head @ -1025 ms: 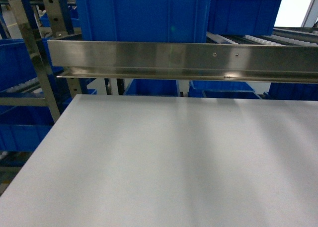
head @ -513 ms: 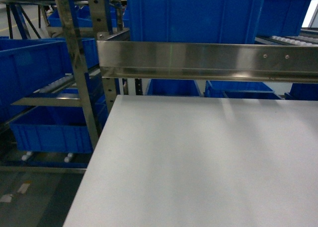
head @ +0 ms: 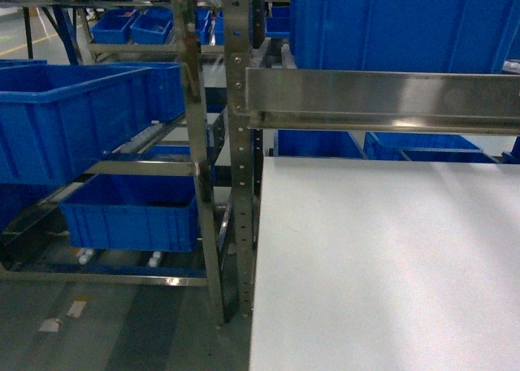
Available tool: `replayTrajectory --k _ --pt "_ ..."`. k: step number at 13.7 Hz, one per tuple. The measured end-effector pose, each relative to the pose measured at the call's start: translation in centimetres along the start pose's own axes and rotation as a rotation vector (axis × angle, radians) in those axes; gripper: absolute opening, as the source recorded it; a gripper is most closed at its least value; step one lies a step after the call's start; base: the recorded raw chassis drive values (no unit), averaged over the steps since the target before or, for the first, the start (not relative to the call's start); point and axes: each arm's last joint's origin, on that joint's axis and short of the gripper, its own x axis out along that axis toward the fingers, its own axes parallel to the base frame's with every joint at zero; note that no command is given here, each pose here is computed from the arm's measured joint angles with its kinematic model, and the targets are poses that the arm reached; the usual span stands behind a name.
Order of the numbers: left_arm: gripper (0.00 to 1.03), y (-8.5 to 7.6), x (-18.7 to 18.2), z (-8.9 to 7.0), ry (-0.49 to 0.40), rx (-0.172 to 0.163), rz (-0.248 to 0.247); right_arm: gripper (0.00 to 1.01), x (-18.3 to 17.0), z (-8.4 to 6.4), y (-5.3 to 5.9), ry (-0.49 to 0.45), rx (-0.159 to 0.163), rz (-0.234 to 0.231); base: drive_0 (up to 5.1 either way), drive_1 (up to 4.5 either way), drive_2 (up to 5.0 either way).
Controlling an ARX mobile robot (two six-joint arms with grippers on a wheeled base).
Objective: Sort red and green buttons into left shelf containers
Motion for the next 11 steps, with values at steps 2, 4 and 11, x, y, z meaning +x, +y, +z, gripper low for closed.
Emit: replayTrajectory --k 2,4,11 --pt "0.25 0.0 0.0 0.0 0.0 0.0 0.0 0.34 0.0 0.01 0.0 -0.001 0.0 0.0 -4.9 2.43 2.4" --pt "0.25 0.01 0.0 -0.01 0.001 0.0 0.0 0.34 0.0 -0.02 0.0 0.001 0.0 0.001 -5.0 2.35 2.3" --pt "0.25 0.0 0.0 -0.01 0.001 0.0 0.0 0.34 0.0 0.02 0.01 -0.003 0.0 0.001 -4.9 2.5 2.5"
